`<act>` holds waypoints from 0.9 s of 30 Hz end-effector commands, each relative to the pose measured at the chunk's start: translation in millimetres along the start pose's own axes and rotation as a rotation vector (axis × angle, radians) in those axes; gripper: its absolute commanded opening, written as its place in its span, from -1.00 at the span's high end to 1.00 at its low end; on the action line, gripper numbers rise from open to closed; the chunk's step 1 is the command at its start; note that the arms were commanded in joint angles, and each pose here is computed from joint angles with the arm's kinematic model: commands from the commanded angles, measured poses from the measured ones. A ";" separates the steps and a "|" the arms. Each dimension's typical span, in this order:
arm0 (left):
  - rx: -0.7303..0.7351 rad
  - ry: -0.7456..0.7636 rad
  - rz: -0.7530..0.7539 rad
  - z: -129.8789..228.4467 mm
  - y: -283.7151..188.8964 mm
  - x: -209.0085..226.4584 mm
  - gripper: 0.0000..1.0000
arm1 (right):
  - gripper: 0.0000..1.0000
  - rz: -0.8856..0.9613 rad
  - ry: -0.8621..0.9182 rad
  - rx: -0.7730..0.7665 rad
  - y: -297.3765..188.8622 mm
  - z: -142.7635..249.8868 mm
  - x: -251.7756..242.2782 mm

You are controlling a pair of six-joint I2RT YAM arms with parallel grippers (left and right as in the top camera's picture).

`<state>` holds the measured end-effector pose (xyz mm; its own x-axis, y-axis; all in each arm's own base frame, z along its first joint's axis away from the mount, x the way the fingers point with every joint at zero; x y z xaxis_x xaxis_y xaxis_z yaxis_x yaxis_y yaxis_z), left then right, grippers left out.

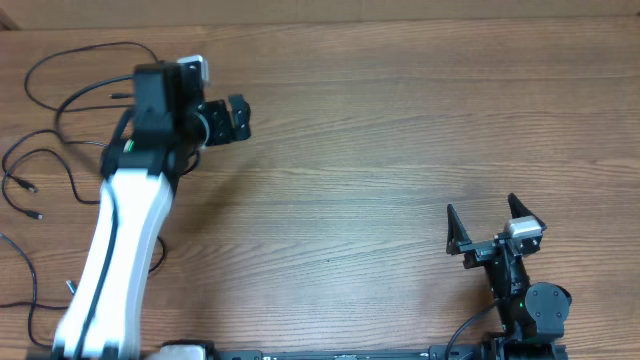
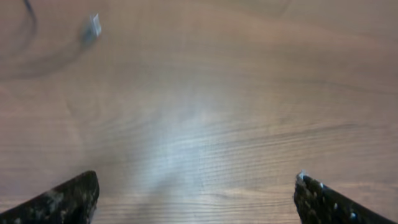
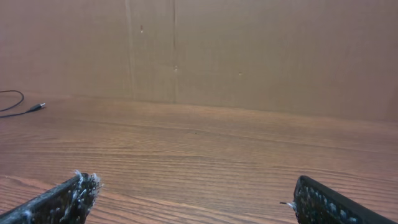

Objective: Untangle cables

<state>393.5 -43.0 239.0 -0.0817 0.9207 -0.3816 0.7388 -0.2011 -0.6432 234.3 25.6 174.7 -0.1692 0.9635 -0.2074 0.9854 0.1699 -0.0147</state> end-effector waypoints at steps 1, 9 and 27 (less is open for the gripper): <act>-0.075 0.136 -0.002 16.0 -24.3 5.7 -0.99 | -1.00 0.000 -0.006 -0.007 0.0 0.8 0.6; -0.393 0.219 0.101 53.8 -105.1 4.5 -0.99 | -1.00 0.000 -0.006 -0.007 0.0 0.8 0.6; -0.745 0.323 0.188 89.3 -134.9 12.7 -0.99 | -1.00 0.000 -0.006 -0.007 0.0 0.8 0.6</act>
<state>236.2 -34.7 275.3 0.1989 0.9603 -0.1958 0.9800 -0.1963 0.0326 234.2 25.5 175.4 -0.1682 0.9635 -0.2083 0.9855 0.1695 -0.0117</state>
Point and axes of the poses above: each gripper's point midway between its finger pads, its own y axis out along the fingers, its own x axis along the line the jaws close on, z = x × y, the point moved 1 cm from there along -y, back along the fingers, and after that the axes turned 11 degrees about -y, right-handed, at the moved point
